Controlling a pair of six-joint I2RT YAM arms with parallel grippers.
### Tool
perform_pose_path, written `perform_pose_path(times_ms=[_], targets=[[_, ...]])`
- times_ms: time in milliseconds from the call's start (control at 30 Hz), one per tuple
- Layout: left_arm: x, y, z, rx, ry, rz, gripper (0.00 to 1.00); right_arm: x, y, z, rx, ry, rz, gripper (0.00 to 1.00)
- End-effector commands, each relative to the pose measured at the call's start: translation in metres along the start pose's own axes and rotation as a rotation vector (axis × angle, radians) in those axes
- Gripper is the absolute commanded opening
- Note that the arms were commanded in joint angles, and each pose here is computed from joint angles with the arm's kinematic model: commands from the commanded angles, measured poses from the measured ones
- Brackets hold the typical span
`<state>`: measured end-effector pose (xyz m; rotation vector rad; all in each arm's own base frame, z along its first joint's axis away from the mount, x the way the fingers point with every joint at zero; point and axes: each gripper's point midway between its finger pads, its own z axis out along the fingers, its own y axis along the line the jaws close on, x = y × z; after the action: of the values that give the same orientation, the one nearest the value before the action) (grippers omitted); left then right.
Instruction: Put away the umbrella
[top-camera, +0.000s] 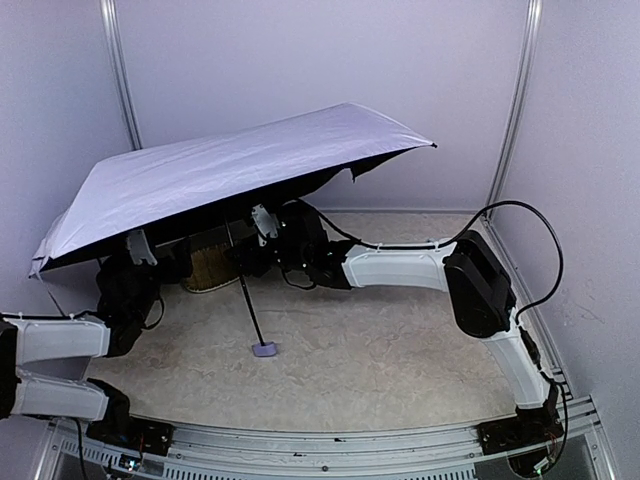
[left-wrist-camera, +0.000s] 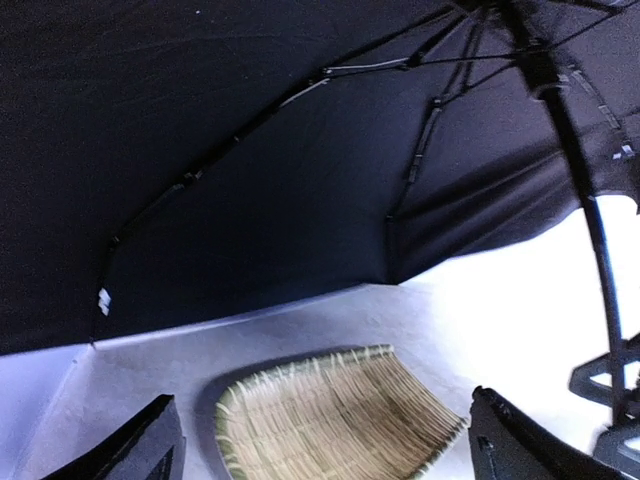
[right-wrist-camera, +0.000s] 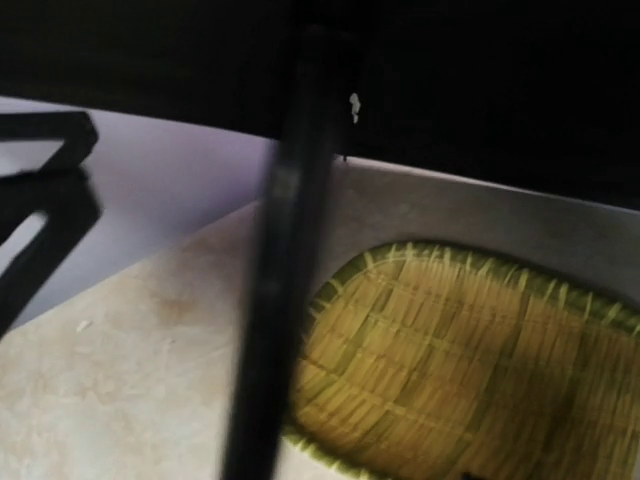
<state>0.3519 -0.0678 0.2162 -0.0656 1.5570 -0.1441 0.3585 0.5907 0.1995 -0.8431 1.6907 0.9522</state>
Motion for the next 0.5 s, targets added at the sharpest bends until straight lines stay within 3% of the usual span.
perform_pose_path(times_ms=[0, 267, 367, 467], targets=[[0.008, -0.006, -0.008, 0.015, 0.015, -0.008, 0.95, 0.000, 0.002, 0.011, -0.036, -0.009, 0.060, 0.53], [0.010, -0.032, -0.020, 0.130, 0.022, -0.012, 0.89, -0.038, 0.003, -0.001, -0.017, -0.076, 0.100, 0.09], [0.014, -0.065, -0.031, 0.289, 0.041, -0.015, 0.88, -0.068, -0.004, -0.022, 0.065, -0.133, 0.102, 0.00], [0.018, -0.103, -0.048, 0.476, 0.057, -0.028, 0.88, -0.101, -0.011, -0.056, 0.160, -0.234, 0.109, 0.00]])
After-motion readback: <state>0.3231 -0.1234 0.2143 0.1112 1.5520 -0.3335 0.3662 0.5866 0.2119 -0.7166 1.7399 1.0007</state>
